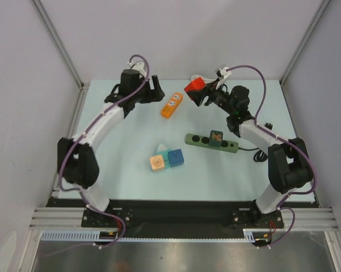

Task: Insert the plug

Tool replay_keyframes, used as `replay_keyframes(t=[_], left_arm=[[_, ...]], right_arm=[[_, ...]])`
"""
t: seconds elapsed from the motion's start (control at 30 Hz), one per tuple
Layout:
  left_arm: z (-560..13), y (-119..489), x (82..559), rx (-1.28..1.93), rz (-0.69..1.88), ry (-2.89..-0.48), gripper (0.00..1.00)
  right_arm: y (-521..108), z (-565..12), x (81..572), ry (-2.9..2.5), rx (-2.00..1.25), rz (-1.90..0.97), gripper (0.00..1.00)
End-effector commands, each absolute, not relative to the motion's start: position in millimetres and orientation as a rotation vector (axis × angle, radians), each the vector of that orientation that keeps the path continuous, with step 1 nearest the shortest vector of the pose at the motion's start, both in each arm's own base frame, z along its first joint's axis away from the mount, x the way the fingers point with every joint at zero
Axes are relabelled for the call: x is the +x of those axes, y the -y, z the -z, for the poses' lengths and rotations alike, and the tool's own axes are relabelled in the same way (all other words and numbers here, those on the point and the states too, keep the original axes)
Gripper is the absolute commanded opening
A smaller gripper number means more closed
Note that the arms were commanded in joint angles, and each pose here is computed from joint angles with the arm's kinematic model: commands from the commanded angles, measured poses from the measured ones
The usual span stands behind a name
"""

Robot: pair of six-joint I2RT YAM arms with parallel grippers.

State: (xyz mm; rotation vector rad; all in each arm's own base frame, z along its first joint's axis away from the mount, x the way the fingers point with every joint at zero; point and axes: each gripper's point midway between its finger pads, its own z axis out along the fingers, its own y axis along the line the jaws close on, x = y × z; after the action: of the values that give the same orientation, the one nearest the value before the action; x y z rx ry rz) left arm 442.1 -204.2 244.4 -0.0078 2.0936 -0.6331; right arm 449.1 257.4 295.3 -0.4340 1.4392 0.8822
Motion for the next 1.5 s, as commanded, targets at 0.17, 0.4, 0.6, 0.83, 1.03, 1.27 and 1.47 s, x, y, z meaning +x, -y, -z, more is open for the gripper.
replay_keyframes(t=[0.17,0.4,0.6,0.83,1.03,1.27,1.47], left_arm=[[-146.5,224.7,522.1,0.522,0.215,-2.224,0.8],[-103.6,248.7,545.9,0.606,0.151,-2.236,0.82],[-76.4,246.5,549.5,0.574,0.065,-2.277,0.84],[-58.3,252.1,557.7,0.57,0.075,-2.283,0.85],[-40.3,253.8,545.7,0.574,0.115,-2.33,0.47],[-55.2,236.2,499.8,0.534,0.146,-2.352,0.13],[-40.2,199.6,438.3,0.505,0.09,-2.431,0.34]], right_arm=[[-254.9,-325.1,430.9,-1.27,-0.503,-0.868,0.0],[-242.6,-306.9,438.5,-1.289,-0.475,-0.88,0.0],[-225.6,-306.0,443.1,-1.272,-0.433,-0.897,0.0],[-221.0,-306.5,442.2,-1.264,-0.426,-0.887,0.0],[-220.1,-296.5,445.7,-1.284,-0.421,-0.889,0.0],[-222.3,-274.9,452.6,-1.347,-0.398,-0.907,0.0],[-243.3,-237.9,444.1,-1.463,-0.491,-0.9,0.0]])
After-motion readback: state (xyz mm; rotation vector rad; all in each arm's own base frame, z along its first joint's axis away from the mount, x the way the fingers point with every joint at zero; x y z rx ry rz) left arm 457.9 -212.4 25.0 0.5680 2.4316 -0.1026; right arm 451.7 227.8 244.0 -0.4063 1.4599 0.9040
